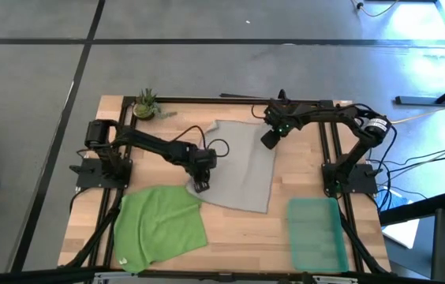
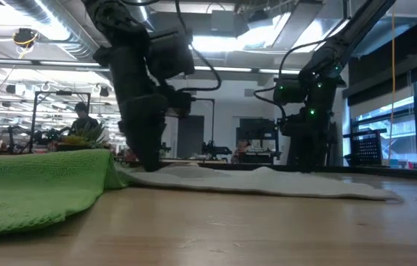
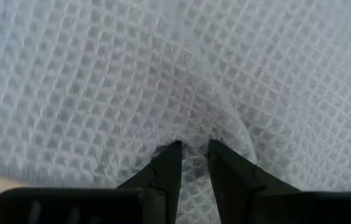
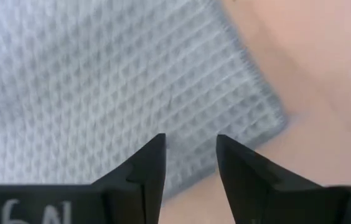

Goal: Roll microfiber towels into tight, uniform cylinder then place into a basket
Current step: Fold the gray microfiber towel

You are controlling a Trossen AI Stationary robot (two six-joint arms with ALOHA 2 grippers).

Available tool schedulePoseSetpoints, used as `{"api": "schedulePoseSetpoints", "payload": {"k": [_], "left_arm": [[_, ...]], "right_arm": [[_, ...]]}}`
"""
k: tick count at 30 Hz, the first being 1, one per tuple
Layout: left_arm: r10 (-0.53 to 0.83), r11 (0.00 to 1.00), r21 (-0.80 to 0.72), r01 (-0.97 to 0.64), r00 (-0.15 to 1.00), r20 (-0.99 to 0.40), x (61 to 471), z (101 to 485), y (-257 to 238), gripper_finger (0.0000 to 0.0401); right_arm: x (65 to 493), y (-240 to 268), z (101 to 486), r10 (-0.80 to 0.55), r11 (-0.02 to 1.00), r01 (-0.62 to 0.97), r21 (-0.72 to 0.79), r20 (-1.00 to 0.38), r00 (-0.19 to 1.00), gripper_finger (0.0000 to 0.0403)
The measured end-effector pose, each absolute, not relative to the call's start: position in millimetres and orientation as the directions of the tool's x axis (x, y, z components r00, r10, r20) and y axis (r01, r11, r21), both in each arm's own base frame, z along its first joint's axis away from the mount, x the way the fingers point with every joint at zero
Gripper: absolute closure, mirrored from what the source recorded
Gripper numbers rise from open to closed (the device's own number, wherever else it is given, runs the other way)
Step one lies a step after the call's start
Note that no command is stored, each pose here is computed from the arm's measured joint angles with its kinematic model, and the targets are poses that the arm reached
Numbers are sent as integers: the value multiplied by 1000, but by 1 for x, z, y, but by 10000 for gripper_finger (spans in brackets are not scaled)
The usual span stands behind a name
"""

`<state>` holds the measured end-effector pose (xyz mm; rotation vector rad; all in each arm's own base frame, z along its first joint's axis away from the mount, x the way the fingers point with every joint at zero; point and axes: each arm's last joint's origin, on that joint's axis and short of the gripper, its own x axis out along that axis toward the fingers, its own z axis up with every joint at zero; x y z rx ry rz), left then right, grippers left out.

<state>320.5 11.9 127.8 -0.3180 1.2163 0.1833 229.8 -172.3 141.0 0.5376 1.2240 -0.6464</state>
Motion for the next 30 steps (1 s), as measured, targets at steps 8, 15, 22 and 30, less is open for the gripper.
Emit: {"api": "schedulePoseSetpoints", "payload": {"k": [8,15,22,30], "left_arm": [[126,946,-34,-322,465,-876,326,172,22,323],[121,945,-52,-322,496,-860,294,222,19,323],[-19,932,-189,-310,479,-878,280,232,-26,323],[-60,871,-238,-429,388,-920,279,212,-71,323]], "right_arm": [[240,-176,192,-192,810,587,-24,-955,226,259],[235,-128,248,-68,950,305,61,-916,395,259],[224,-91,269,26,979,164,121,-873,486,259],[224,-72,270,67,989,83,124,-867,495,259]]}}
